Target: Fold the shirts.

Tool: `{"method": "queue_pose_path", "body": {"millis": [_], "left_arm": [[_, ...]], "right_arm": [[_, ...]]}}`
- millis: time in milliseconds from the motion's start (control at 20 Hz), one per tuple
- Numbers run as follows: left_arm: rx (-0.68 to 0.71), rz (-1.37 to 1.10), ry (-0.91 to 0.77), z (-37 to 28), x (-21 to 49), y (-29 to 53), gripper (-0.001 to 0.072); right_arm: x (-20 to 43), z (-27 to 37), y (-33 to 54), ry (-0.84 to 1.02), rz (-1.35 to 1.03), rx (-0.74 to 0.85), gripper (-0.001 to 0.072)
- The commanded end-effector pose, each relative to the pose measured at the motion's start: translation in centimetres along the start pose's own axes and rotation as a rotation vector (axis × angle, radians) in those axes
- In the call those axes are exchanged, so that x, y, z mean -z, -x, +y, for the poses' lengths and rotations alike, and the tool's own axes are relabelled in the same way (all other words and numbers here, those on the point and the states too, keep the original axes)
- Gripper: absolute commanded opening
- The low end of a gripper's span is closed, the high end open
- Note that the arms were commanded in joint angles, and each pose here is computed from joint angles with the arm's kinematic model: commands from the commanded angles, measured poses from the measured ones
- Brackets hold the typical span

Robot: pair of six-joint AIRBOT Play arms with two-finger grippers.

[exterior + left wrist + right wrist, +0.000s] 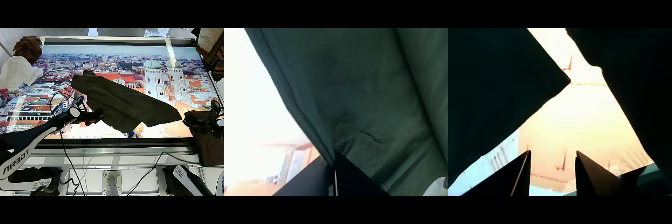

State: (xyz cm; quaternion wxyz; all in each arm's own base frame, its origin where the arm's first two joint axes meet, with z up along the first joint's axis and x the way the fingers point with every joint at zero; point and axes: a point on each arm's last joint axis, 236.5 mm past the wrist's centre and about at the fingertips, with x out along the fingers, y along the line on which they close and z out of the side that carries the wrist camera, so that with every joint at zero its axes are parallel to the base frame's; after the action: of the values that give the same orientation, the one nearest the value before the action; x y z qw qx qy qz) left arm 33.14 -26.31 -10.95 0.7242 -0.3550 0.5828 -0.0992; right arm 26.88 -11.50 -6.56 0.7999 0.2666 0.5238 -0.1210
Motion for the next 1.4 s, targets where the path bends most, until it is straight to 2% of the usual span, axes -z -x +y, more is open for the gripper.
{"method": "queue_pose_path", "body": {"millis": [0, 150, 400, 1100, 1350], "left_arm": [[0.008, 0.014, 0.001, -0.2, 0.3, 0.0, 0.0013], [0.007, 0.024, 0.001, -0.2, 0.6, 0.0, 0.0013], [0.007, 0.031, 0.000, -0.2, 0.7, 0.0, 0.0013], [0.007, 0.031, 0.000, -0.2, 0.7, 0.0, 0.0013], [0.007, 0.030, 0.001, -0.2, 0.7, 0.0, 0.0013]], "right_arm": [[0.8, -0.2, -2.1, -0.105, 0.062, -0.117, 0.0341], [-1.2, 0.0, -3.2, -0.181, -0.009, -0.150, 0.0341], [-3.9, -0.1, -3.6, -0.208, -0.052, -0.172, 0.0340], [-2.0, 0.4, -6.9, -0.286, 0.069, -0.227, 0.0340], [-3.9, 1.7, -7.4, -0.291, -0.004, -0.272, 0.0328]]}}
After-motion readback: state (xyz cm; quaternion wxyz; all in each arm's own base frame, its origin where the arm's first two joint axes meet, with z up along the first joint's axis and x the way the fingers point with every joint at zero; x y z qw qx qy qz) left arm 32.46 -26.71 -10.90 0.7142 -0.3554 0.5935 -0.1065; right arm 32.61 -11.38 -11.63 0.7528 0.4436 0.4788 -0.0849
